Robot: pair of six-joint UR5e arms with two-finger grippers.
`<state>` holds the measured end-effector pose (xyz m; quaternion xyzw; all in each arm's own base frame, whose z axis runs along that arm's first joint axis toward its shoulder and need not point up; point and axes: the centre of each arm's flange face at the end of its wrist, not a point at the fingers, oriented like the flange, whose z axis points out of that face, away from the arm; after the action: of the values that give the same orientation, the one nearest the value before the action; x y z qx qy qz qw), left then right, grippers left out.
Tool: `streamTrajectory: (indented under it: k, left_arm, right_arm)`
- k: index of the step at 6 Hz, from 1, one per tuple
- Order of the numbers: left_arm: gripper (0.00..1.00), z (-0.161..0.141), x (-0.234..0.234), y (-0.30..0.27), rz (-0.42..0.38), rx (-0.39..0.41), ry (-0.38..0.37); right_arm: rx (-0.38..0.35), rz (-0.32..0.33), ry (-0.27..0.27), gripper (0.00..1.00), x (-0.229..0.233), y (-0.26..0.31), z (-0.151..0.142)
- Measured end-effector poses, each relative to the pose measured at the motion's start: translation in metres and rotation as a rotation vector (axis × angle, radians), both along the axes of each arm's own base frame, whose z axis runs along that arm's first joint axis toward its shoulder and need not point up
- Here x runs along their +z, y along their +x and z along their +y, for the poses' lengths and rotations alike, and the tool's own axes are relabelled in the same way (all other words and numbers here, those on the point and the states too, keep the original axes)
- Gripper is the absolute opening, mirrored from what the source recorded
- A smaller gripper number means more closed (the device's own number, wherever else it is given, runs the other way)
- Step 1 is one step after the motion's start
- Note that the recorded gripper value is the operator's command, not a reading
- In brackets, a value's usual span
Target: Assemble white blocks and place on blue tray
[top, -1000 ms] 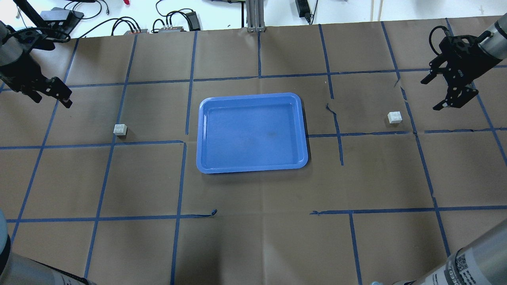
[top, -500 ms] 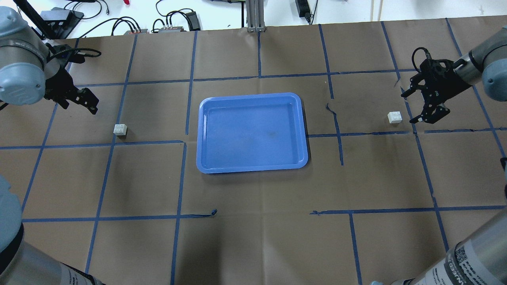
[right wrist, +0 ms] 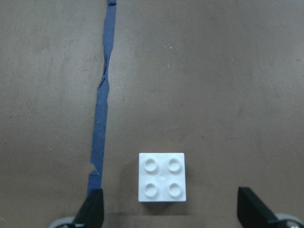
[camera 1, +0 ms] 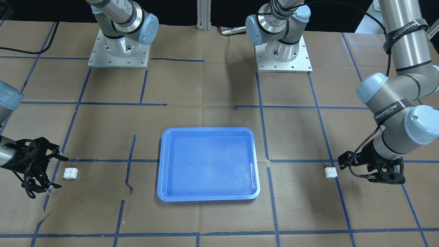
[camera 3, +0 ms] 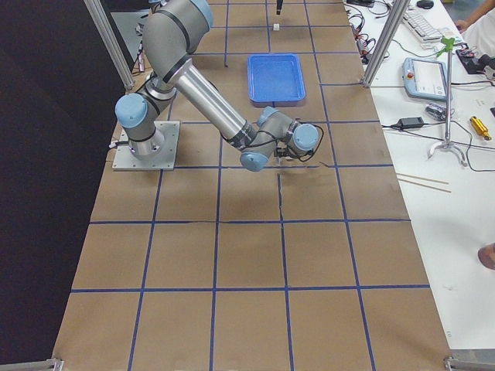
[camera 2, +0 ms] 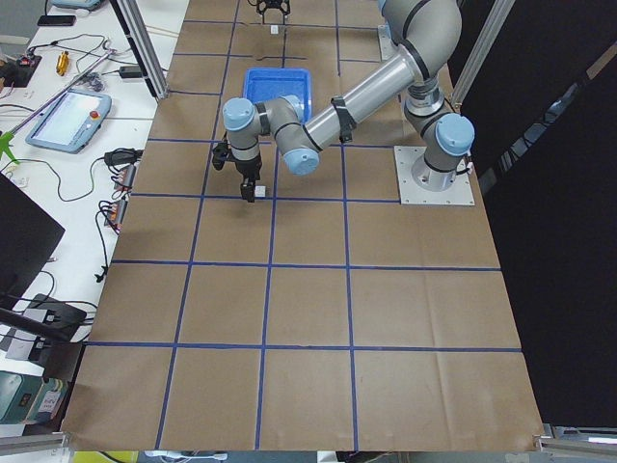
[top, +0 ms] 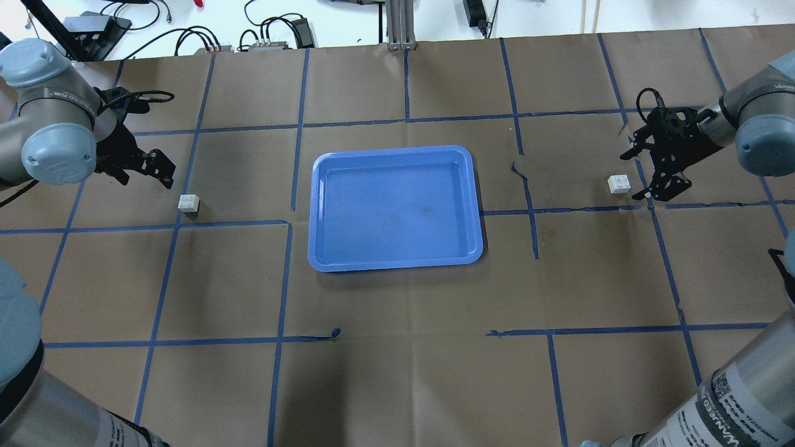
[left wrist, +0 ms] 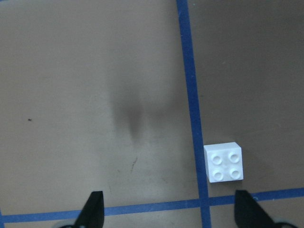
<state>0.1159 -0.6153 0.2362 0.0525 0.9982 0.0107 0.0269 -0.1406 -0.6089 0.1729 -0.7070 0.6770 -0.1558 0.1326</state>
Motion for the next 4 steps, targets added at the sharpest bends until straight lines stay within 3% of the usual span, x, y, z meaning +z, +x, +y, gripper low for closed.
streamTrajectory:
  k: [4]
  left_arm:
    - [0.94,-0.008,-0.035,-0.016,0.029,-0.019,0.017]
  right_arm:
    - [0.001,-0.002,0.01,1.0,-0.004,0.003,0.004]
